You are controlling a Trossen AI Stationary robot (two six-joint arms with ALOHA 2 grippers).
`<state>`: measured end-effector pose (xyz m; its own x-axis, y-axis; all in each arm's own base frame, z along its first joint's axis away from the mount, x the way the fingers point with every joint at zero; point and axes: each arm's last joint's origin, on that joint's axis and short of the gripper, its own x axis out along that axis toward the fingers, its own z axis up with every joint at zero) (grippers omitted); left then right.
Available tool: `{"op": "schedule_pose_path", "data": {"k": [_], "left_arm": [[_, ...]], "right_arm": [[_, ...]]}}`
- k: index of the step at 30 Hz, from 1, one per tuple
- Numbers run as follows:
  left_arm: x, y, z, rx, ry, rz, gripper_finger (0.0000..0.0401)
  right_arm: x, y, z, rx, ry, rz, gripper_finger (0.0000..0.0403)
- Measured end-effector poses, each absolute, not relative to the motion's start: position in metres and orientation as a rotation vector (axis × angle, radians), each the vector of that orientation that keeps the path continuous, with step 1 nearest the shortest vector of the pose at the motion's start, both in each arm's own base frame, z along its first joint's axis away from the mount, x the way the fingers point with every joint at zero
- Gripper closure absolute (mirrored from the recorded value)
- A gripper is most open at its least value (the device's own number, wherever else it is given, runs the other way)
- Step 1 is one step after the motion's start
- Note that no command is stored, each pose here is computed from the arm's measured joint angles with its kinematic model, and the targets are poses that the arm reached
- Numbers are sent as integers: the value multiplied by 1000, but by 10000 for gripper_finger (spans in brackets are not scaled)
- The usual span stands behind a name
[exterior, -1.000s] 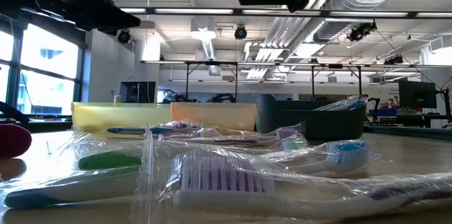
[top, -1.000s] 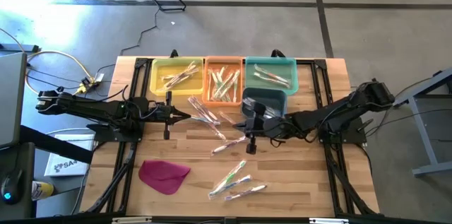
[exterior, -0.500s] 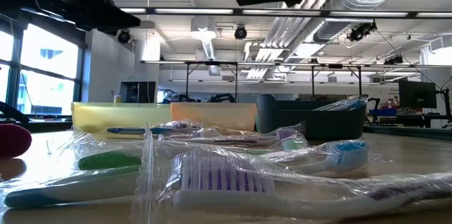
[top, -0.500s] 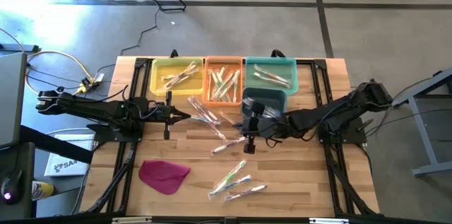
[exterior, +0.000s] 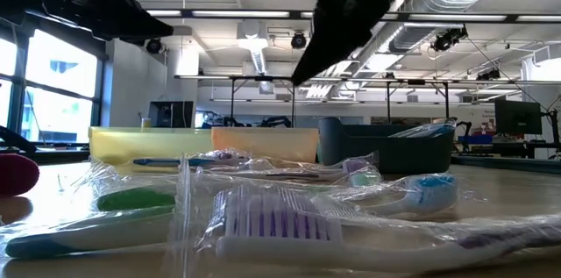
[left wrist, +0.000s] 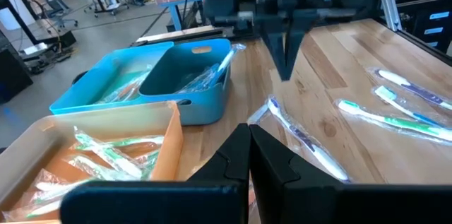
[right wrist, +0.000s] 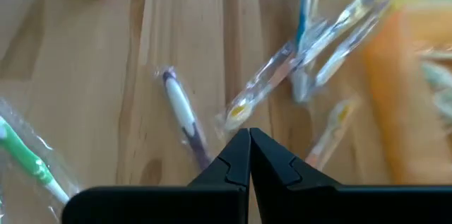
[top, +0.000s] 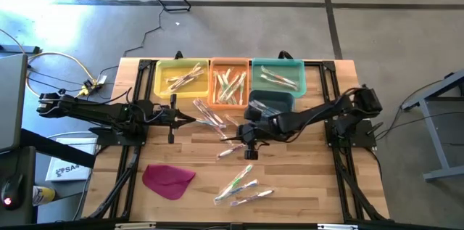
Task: Pick & Place Toothbrushes
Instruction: Put the violet toothbrush into the yellow bin
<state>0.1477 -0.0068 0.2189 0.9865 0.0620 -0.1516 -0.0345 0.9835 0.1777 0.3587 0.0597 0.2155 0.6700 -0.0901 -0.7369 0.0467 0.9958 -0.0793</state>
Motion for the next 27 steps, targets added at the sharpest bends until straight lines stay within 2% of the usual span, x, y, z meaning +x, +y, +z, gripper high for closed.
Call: {"op": "schedule_pose_path", "data": {"k": [11, 21, 27], "left_arm": [[148, -7, 219, 176, 157, 53, 401], [148, -7, 219, 175, 157, 54, 401], [148, -7, 219, 175, 157, 55, 401]], "right_arm": [[358, 54, 205, -19, 904, -111, 390], [350, 53, 192, 23, 955, -137, 270], [340, 53, 176, 36, 1003, -151, 248]]}}
